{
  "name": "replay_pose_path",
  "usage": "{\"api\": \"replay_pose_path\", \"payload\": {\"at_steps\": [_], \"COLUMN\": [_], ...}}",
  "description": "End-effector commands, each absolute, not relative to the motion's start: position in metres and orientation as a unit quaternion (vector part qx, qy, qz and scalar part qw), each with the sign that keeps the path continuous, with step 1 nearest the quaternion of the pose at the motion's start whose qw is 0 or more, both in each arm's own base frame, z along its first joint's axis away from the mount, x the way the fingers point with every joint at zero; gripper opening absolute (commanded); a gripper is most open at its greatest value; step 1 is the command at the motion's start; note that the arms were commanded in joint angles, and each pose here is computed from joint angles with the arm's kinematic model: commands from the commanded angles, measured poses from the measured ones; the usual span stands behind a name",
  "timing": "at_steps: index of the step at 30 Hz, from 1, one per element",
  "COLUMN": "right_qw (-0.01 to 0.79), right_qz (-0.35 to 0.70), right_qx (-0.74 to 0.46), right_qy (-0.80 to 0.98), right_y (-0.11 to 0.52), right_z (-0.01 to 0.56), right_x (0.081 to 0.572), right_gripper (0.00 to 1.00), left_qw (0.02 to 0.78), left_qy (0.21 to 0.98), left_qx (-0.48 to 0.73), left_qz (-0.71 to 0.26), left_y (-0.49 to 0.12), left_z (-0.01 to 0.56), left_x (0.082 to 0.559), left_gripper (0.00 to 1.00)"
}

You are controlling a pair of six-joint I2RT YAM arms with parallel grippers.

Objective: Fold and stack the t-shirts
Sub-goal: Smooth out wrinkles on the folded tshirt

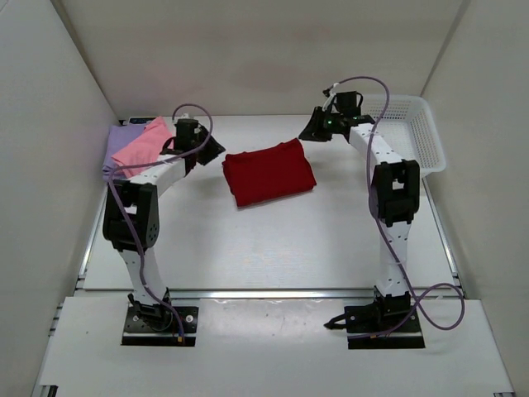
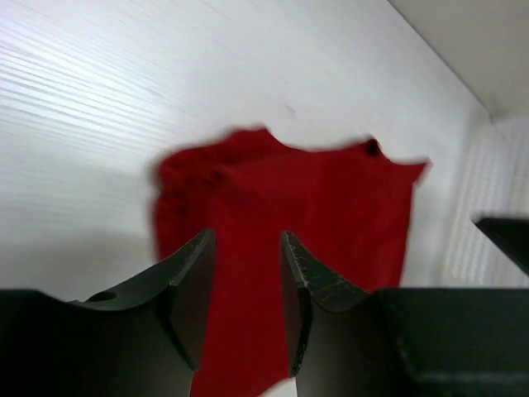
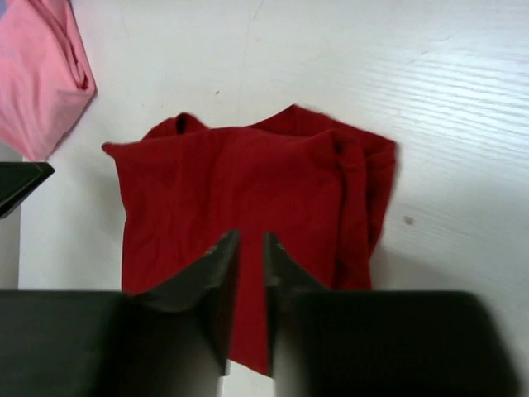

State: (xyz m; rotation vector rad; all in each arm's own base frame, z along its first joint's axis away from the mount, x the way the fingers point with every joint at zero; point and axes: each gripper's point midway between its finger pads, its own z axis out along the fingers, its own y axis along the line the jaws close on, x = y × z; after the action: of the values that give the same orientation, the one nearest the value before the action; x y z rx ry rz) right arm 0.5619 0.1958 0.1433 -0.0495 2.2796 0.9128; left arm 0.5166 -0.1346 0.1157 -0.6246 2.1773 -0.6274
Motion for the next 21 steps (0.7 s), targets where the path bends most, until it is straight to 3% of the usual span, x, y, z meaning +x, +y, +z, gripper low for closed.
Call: {"api": "replay_pose_path", "payload": {"at_steps": [1,5,9,12,16,21], "right_qw": [0.333,0.278,0.262,0.222,0.216,0.264], "right_qz": [0.356,0.362,0.37,0.395,0.382,0.394], "right_qx": [-0.057,-0.065,-0.041,0.009,0.015,-0.022], "right_qy": [0.871,0.887,0.89,0.891,0.899,0.88], "right_y": [0.219,0.236,0.227,0.217,0.212,0.212], "right_z": [0.141,0.109,0.085,0.06,0.051,0.111], "right_x": [0.555,0.557,0.573,0.584,0.584,0.589], "right_gripper": [0.1,0.05,0.03,0.0,0.0,0.0], "left_qw": [0.406,0.351,0.292,0.291,0.314,0.346], "left_qy": [0.851,0.856,0.865,0.866,0.853,0.834], "left_qx": [-0.146,-0.127,-0.166,-0.178,-0.182,-0.179], "left_qz": [-0.299,-0.357,-0.374,-0.367,-0.374,-0.391], "left_y": [-0.22,-0.264,-0.25,-0.235,-0.226,-0.226], "left_z": [0.15,0.105,0.059,0.048,0.066,0.101], "left_x": [0.482,0.456,0.434,0.416,0.416,0.432], "left_gripper": [0.47,0.46,0.43,0.44,0.46,0.47]}}
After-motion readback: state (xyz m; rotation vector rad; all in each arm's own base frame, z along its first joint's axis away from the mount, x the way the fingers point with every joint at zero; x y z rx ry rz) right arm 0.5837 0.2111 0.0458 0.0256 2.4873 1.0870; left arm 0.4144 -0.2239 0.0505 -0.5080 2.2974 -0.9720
